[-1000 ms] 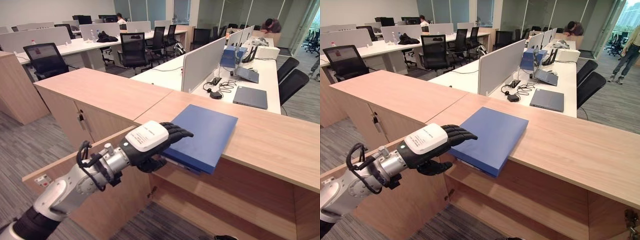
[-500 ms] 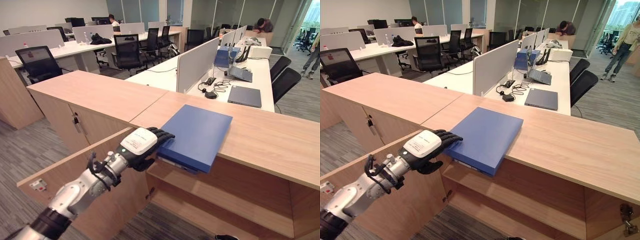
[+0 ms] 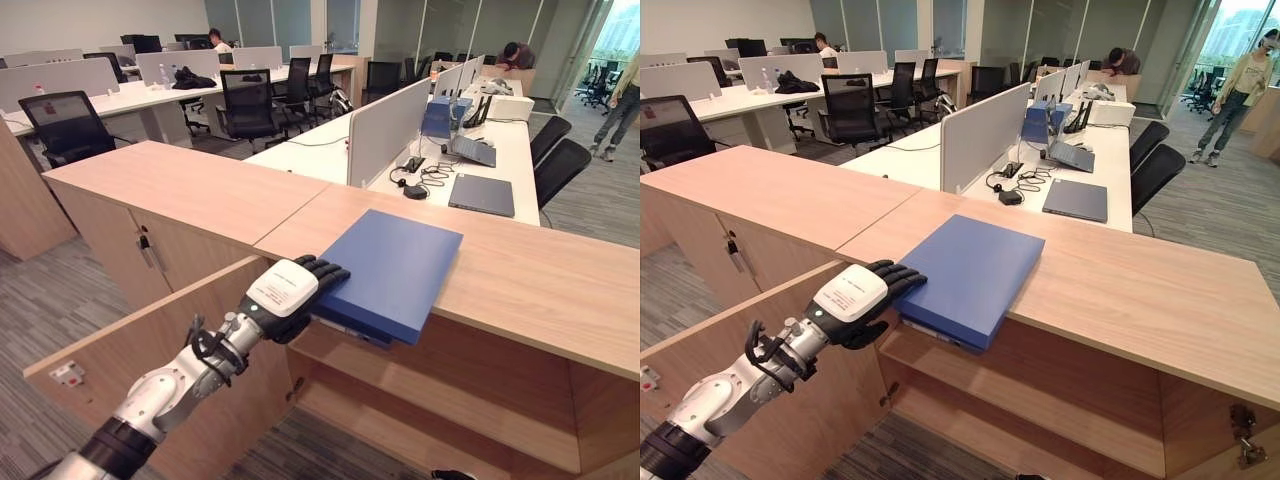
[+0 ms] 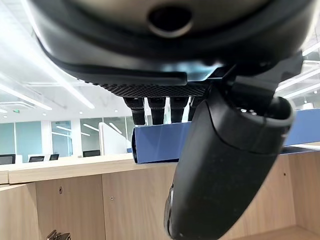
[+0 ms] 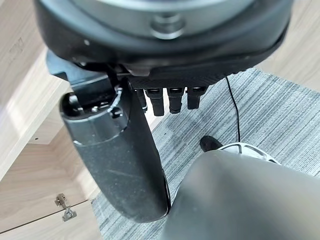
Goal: Put the empty folder in the office cabinet
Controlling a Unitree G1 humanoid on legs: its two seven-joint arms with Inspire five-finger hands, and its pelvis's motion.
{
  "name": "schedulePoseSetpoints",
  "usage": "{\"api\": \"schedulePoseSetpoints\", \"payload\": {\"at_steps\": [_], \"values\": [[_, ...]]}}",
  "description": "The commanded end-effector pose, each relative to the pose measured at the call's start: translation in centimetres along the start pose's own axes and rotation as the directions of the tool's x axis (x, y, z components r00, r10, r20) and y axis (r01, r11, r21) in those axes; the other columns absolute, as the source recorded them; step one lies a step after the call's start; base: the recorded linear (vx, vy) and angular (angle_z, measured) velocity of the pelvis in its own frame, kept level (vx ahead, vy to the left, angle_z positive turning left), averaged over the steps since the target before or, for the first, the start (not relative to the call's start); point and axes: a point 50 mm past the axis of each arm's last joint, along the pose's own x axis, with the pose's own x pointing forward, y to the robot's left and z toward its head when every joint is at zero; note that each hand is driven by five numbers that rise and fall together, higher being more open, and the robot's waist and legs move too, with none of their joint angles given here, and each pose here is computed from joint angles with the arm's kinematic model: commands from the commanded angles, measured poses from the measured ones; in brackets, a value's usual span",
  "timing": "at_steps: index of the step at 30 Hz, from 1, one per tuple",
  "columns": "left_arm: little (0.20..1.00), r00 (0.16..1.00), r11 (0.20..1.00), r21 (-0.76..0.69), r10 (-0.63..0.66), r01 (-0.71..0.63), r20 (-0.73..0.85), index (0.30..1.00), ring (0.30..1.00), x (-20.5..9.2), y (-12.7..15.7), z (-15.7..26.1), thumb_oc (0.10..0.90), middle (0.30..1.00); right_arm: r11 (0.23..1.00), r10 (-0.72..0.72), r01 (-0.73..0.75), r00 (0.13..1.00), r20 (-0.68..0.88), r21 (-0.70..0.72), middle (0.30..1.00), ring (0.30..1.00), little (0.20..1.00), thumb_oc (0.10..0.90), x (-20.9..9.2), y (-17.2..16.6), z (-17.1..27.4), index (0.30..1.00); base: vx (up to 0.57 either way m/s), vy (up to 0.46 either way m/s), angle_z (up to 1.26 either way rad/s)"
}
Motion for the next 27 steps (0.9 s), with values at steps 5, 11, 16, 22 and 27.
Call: {"api": "schedulePoseSetpoints", "payload": {"at_steps": [5,11,16,22,27], "values": [[0.3,0.954,0.953,0.071,0.297,-0.294,-0.035,0.3,0.3,3.3,4.4,-1.2,0.4,0.3,0.999,0.021,-0.016,0.993,0.12,-0.039,0.9,0.9,0.9,0.8,0.2,1.8,3.8,0.9,0.0,0.0,0.0],[0.3,0.945,0.945,0.056,0.325,-0.322,-0.05,0.3,0.3,3.6,4.3,-1.1,0.4,0.3,0.999,0.014,-0.011,0.992,0.124,-0.031,0.9,0.9,0.9,0.8,0.2,1.9,4.1,0.9,0.0,0.0,0.0],[0.3,0.944,0.944,0.056,0.327,-0.324,-0.049,0.3,0.3,3.6,4.3,-1.1,0.4,0.3,1.0,0.016,-0.013,0.992,0.123,-0.029,0.9,0.9,0.9,0.8,0.2,2.1,4.0,0.9,0.0,-0.002,-0.01],[0.3,0.941,0.942,0.038,0.334,-0.333,-0.047,0.3,0.3,3.7,4.5,-0.9,0.4,0.3,1.0,0.012,-0.009,0.992,0.123,-0.028,0.9,0.9,0.9,0.8,0.2,2.0,4.1,0.9,0.0,0.0,0.0],[0.3,0.933,0.781,-0.593,0.334,-0.196,0.132,0.3,0.3,3.0,8.1,4.3,0.4,0.3,1.0,-0.014,0.013,0.997,0.081,0.011,0.9,0.9,0.9,0.8,0.3,0.5,3.3,0.9,0.0,0.0,0.0]]}}
